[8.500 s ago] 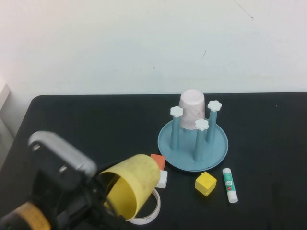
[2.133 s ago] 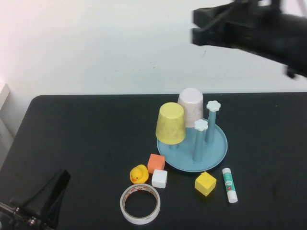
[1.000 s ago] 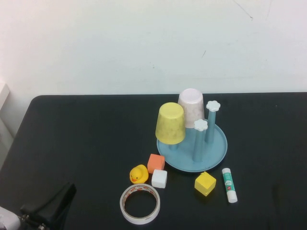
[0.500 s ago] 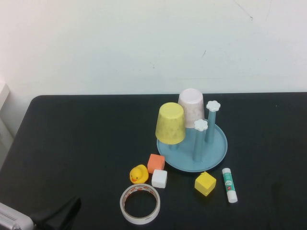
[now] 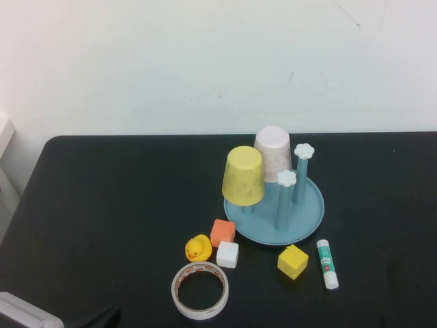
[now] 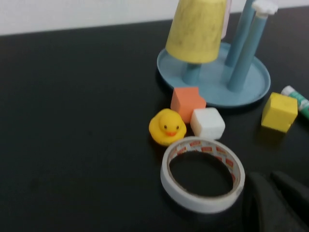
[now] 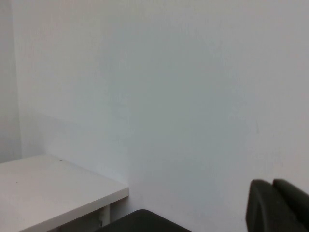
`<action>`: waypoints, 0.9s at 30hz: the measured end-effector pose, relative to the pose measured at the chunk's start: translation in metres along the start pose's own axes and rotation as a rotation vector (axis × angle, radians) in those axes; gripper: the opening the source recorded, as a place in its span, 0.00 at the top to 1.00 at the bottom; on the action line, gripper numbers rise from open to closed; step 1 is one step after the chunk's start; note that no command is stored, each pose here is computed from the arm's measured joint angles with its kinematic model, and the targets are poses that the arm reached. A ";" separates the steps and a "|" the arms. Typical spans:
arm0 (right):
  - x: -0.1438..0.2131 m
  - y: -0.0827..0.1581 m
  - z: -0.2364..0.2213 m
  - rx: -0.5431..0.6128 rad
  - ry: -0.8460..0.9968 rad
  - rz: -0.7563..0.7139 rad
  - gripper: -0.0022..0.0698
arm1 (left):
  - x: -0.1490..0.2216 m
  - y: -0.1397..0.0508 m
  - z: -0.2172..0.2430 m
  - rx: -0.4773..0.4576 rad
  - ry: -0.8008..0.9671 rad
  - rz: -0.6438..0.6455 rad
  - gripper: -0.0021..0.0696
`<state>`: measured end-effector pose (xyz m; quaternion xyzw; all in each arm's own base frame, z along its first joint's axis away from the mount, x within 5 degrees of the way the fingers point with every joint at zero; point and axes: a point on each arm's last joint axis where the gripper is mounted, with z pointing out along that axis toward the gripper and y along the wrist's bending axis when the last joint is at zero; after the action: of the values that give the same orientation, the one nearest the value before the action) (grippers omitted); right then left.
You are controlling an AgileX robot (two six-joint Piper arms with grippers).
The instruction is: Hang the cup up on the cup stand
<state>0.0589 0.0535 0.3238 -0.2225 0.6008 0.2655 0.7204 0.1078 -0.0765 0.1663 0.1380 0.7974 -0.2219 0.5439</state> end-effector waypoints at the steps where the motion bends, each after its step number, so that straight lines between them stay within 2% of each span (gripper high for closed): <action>1: 0.000 0.000 0.000 0.000 0.000 0.000 0.97 | 0.000 0.000 -0.001 0.002 0.004 -0.001 0.97; 14: 0.000 0.000 0.000 0.000 0.000 0.000 0.97 | -0.004 -0.002 -0.019 0.045 -0.005 -0.027 0.97; 16: 0.000 0.000 0.000 0.000 0.000 0.000 0.97 | -0.006 0.003 -0.022 0.016 -0.022 -0.038 0.97; 20: 0.000 -0.003 0.000 0.029 0.004 0.000 0.97 | -0.012 0.017 -0.031 -0.099 -0.086 -0.089 0.97; 27: 0.001 -0.009 0.000 0.098 0.014 0.000 0.97 | -0.022 0.035 -0.056 -0.286 -0.280 -0.147 0.97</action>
<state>0.0645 0.0466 0.3225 -0.1887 0.6181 0.2342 0.7262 0.0866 -0.0178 0.1973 -0.0316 0.7453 -0.1626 0.6458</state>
